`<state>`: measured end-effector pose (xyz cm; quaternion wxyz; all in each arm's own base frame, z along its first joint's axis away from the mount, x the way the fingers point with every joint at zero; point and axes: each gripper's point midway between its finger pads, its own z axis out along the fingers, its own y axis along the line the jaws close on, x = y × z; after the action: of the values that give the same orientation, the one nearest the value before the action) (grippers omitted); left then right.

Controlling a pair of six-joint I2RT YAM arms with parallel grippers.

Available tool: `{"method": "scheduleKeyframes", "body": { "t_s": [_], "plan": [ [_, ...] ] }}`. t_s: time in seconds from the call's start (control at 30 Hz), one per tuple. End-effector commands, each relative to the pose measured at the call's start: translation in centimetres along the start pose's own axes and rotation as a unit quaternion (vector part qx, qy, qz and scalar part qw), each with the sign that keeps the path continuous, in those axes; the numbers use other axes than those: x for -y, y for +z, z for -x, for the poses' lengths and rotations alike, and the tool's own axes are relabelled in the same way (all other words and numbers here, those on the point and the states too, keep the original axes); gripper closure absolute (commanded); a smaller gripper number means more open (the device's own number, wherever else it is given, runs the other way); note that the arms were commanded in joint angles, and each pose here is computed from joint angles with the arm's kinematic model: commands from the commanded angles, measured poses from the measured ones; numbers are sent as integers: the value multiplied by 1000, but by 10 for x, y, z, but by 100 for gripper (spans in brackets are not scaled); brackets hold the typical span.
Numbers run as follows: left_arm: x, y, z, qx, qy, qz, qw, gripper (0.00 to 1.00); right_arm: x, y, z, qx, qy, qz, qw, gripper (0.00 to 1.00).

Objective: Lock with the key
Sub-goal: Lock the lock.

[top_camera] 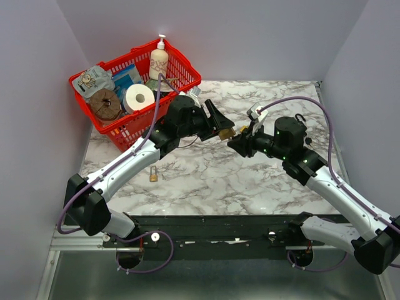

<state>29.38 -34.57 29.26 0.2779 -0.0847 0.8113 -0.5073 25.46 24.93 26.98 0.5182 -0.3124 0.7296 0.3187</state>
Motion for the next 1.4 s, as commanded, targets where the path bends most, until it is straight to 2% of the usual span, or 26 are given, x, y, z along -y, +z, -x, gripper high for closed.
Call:
{"method": "scheduleKeyframes", "body": {
  "t_s": [0.0,0.2,0.37,0.5,0.77,1.1,1.17,1.23,1.37],
  "plan": [
    [44,-21,16,29,9,-68,997,100,0,2,-6,-12,2,3,1000,65],
    [42,-20,15,29,4,-66,997,100,1,7,0,-3,0,6,1000,73],
    [43,-21,15,30,2,-68,997,100,2,11,0,-4,1,6,1000,84],
    [42,-21,15,30,2,-66,997,100,3,10,3,1,2,1,1000,99],
    [25,-13,28,52,2,-25,998,100,-6,3,-4,8,5,19,1000,99],
    [18,-6,81,115,36,13,993,100,-10,-5,-39,-20,52,17,998,99],
    [8,-6,74,104,46,31,993,100,-10,-7,-43,-22,66,12,997,99],
    [-12,-8,61,85,85,65,991,100,-4,-9,-50,-32,80,-9,996,99],
    [-76,-22,11,9,147,164,975,100,2,-12,-55,-33,90,-30,995,99]
  ]
}}
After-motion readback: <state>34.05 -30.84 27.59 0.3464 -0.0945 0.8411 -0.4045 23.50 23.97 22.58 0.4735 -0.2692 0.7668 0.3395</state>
